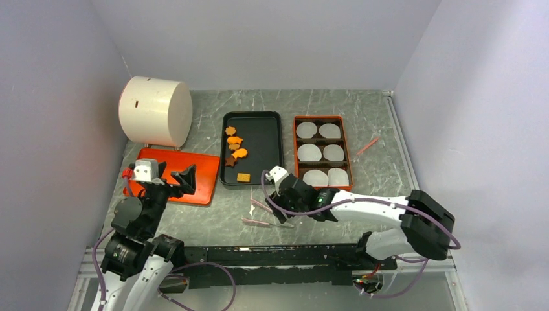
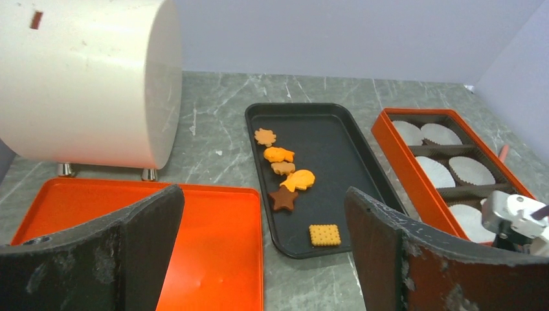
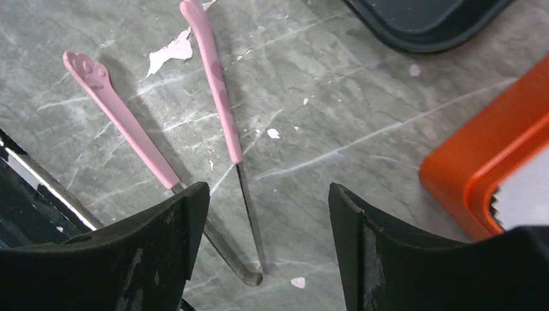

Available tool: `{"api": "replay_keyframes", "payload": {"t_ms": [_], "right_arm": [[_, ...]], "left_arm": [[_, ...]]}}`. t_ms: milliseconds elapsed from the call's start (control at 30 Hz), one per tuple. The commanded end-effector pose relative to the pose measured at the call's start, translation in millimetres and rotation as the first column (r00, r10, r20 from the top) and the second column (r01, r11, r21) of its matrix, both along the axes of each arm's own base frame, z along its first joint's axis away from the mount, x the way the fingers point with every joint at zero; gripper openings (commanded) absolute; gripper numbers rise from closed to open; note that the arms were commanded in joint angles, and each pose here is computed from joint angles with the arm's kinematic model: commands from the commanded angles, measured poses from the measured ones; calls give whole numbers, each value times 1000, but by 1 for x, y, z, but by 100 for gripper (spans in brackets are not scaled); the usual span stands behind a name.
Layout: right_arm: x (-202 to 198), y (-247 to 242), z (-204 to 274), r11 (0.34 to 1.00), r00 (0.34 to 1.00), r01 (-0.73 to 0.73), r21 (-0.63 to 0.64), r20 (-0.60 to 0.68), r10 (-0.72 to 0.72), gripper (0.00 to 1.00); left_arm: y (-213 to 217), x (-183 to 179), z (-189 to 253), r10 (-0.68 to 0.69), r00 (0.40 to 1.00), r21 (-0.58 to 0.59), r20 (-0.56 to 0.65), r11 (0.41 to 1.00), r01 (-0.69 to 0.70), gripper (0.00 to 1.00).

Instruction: Pack the cookies

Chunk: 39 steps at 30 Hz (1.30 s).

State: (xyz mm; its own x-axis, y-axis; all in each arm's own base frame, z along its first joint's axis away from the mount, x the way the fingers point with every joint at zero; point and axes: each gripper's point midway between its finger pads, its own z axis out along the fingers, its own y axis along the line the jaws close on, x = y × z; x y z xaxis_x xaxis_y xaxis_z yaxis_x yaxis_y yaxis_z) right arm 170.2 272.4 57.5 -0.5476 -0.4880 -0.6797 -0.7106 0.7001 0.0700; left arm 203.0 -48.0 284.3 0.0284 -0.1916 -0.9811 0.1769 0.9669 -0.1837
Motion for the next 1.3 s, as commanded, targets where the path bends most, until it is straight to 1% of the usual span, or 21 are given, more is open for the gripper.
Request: {"api": "replay_keyframes", "payload": {"t_ms": [0, 133, 367, 400, 567, 633, 733, 833, 1000, 1133, 1267], "right_arm": [[4, 25, 2, 996, 998, -63, 67, 18, 62, 68], [5, 32, -10, 995, 996, -85, 44, 4, 85, 56], [0, 38, -29, 993, 993, -113, 26, -41, 114, 41], [0, 38, -30, 993, 992, -114, 26, -43, 115, 37], [1, 40, -23, 993, 994, -106, 46, -35, 108, 12], [1, 41, -18, 993, 994, -103, 60, -27, 105, 9], [3, 41, -10, 993, 997, -79, 82, -18, 81, 0], [4, 39, -3, 993, 999, -46, 106, -16, 48, 0], [17, 44, 20, 979, 998, 67, 191, 3, -69, 0], [25, 46, 35, 951, 986, 165, 260, -13, -167, 0], [29, 47, 46, 915, 967, 252, 315, -39, -253, 0]], "left_arm": [[-14, 2, 3, -65, 997, -33, -46, 997, 64, 98], [-26, 7, -8, -113, 986, -46, -120, 993, 108, 98], [-48, 11, -31, -202, 955, -148, -218, 974, 172, 98], [-51, 12, -34, -212, 950, -161, -231, 971, 178, 98], [-72, 14, -61, -294, 898, -265, -327, 941, 211, 98], [-83, 14, -71, -343, 873, -314, -348, 920, 237, 98], [-94, 13, -87, -392, 838, -378, -379, 892, 246, 98], [-101, 12, -98, -424, 815, -432, -395, 869, 243, 98], [-109, 7, -112, -472, 786, -516, -400, 824, 232, 98], [-113, 1, -124, -497, 769, -577, -401, 789, 209, 98], [-115, -3, -129, -508, 769, -623, -389, 760, 186, 98]]}}
